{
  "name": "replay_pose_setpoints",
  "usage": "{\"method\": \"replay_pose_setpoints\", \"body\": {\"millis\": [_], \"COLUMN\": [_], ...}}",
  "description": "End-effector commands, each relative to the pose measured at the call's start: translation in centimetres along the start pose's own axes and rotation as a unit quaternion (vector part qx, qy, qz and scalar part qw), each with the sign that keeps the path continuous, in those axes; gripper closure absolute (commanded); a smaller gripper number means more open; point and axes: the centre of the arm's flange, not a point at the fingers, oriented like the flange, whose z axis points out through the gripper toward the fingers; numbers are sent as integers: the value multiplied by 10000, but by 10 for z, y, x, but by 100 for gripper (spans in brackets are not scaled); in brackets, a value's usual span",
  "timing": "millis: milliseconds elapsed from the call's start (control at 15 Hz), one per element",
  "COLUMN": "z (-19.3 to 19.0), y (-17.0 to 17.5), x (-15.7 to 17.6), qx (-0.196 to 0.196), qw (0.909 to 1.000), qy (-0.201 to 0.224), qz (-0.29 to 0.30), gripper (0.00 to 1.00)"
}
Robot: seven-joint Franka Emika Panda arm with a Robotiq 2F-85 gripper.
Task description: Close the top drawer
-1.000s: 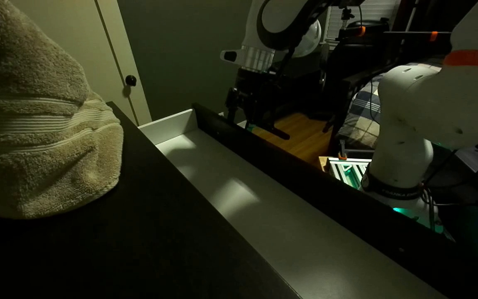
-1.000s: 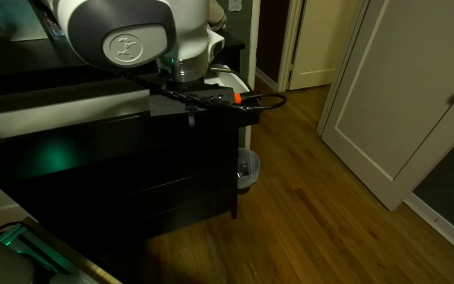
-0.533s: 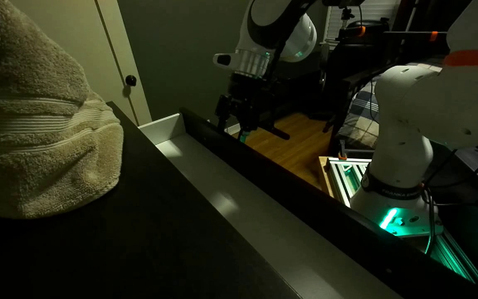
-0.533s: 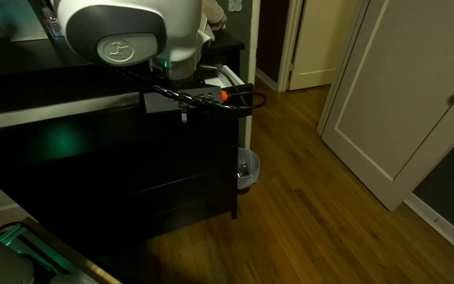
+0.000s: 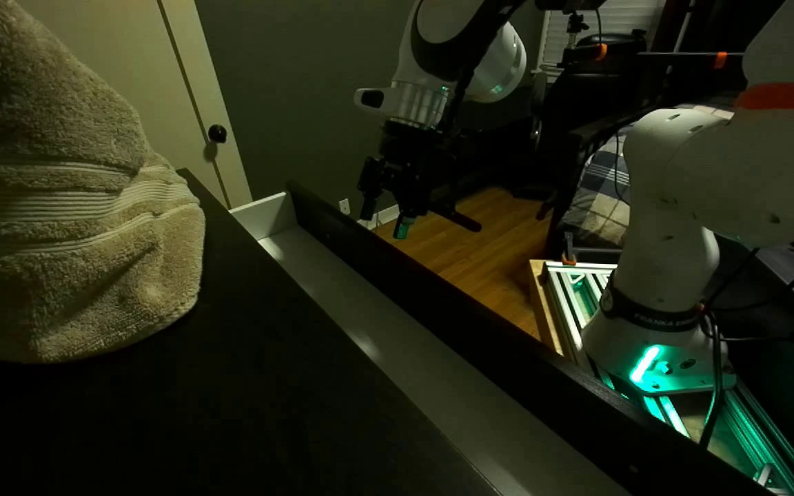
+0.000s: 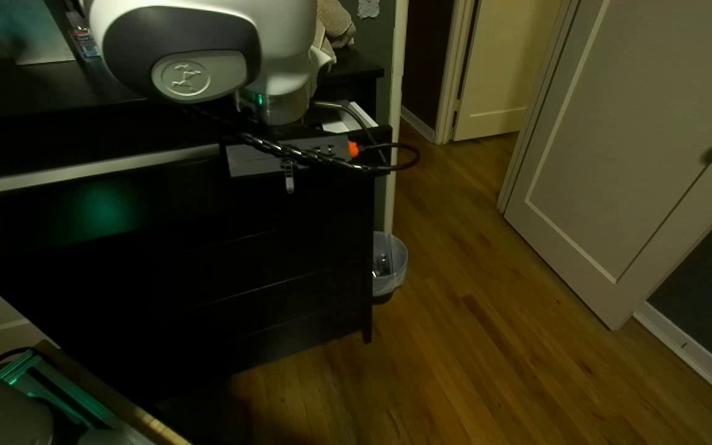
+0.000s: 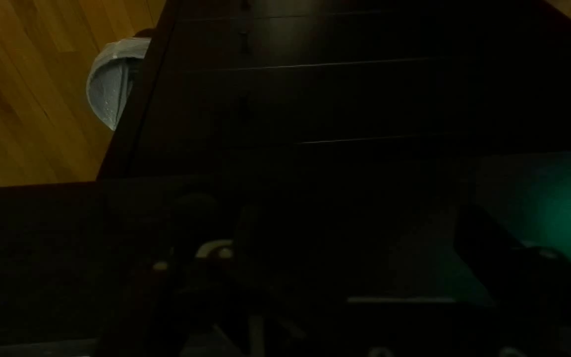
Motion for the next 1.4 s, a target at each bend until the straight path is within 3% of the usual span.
{"method": "replay_pose_setpoints", "body": {"millis": [0,400,867,1333], "z": [0,32,74,101], "y": [0,-5,-16,-16], "x": [0,18,53,87], "qx": [0,250,400,405], "qw": [10000,9989,9926,9869], "qy": [0,168,787,1355], "qz": [-1,-360,-833,-775], "gripper": [0,0,0,0]}}
